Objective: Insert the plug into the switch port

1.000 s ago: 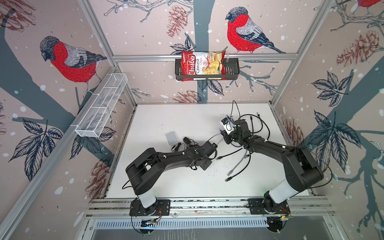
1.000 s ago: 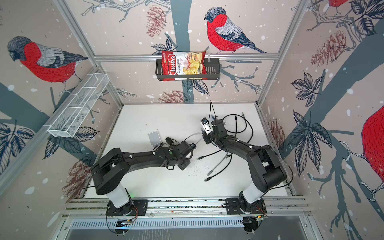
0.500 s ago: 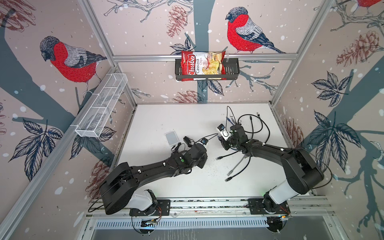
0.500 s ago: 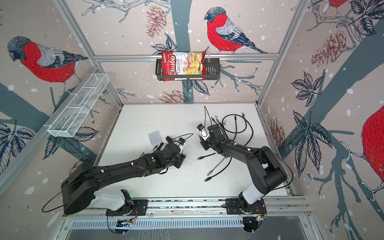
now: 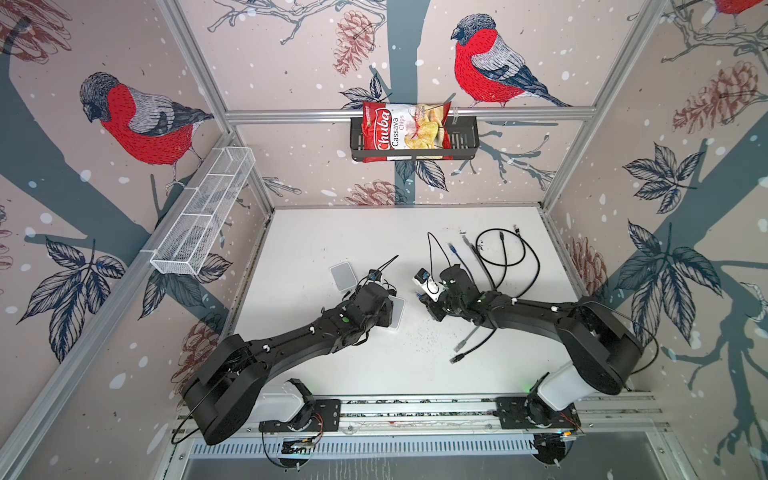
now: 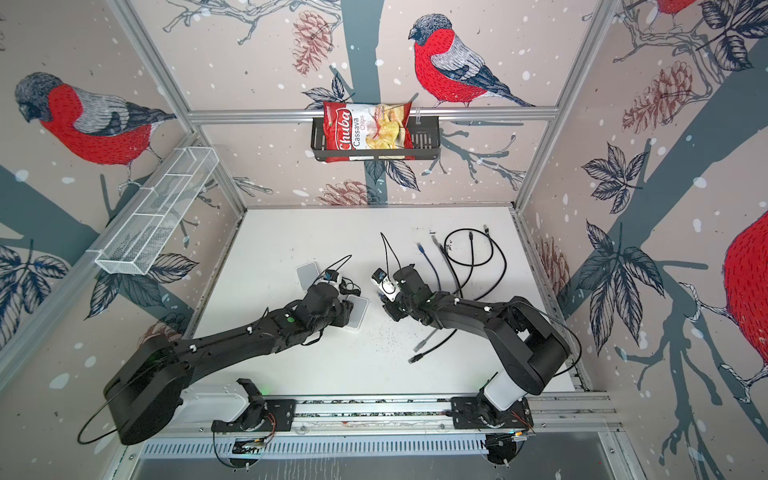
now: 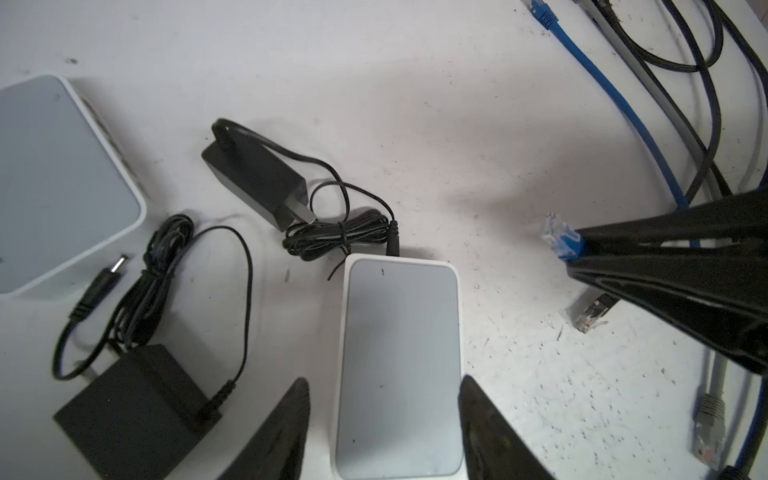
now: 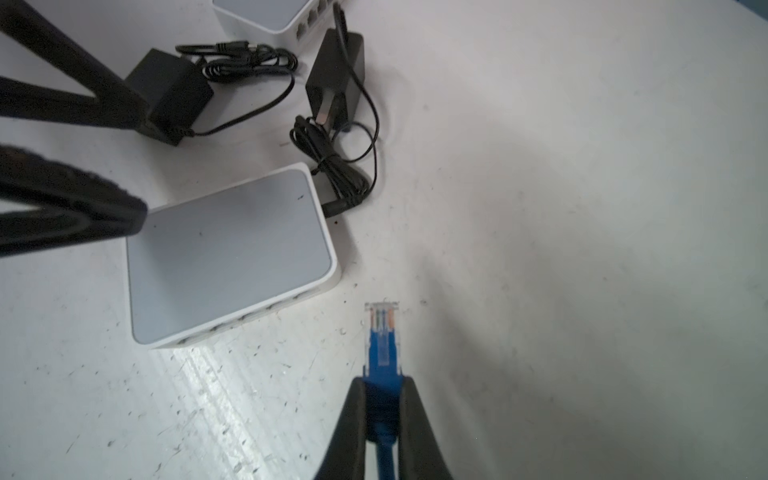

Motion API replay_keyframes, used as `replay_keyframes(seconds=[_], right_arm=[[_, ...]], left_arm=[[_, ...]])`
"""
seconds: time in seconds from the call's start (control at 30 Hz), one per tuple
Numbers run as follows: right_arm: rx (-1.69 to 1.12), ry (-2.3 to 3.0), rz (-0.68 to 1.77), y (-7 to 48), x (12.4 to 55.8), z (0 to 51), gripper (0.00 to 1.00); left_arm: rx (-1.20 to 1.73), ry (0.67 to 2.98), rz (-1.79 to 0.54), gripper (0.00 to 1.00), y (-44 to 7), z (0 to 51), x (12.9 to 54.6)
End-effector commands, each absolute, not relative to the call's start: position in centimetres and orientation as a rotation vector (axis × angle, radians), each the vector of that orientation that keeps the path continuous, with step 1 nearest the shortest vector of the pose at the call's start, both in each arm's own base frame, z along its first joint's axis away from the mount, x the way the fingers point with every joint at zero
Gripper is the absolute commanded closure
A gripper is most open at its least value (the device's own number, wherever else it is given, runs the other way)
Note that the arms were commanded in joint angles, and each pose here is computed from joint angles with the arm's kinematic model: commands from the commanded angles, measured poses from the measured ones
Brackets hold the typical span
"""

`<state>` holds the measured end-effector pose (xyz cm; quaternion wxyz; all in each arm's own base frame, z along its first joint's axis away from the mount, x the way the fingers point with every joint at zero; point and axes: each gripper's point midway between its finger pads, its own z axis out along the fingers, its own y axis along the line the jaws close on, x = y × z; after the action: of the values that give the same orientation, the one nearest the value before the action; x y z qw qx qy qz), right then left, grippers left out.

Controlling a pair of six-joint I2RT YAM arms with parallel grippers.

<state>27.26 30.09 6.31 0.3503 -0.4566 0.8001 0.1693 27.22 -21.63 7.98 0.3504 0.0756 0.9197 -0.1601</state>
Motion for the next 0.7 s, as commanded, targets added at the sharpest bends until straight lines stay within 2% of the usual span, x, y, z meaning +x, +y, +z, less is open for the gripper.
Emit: replay_keyframes(seconds=[0.0, 0.3, 0.67], right_arm=[[-1.218, 2.091, 0.435, 30.2, 26.4, 5.5, 0.96], [-1.335, 2.095, 0.435, 31.3, 24.5, 4.0, 0.96], [-1.314, 2.105, 0.368, 32.3, 25.1, 3.0, 0.96]], left_arm=[[0.14, 2.361, -0.562, 0.42, -23.0, 8.2, 27.5], [0.098, 2.347, -0.659, 0.41, -23.1, 7.4, 28.0], [0.125, 2.356, -0.649, 0.41, -23.6, 5.9, 28.8]])
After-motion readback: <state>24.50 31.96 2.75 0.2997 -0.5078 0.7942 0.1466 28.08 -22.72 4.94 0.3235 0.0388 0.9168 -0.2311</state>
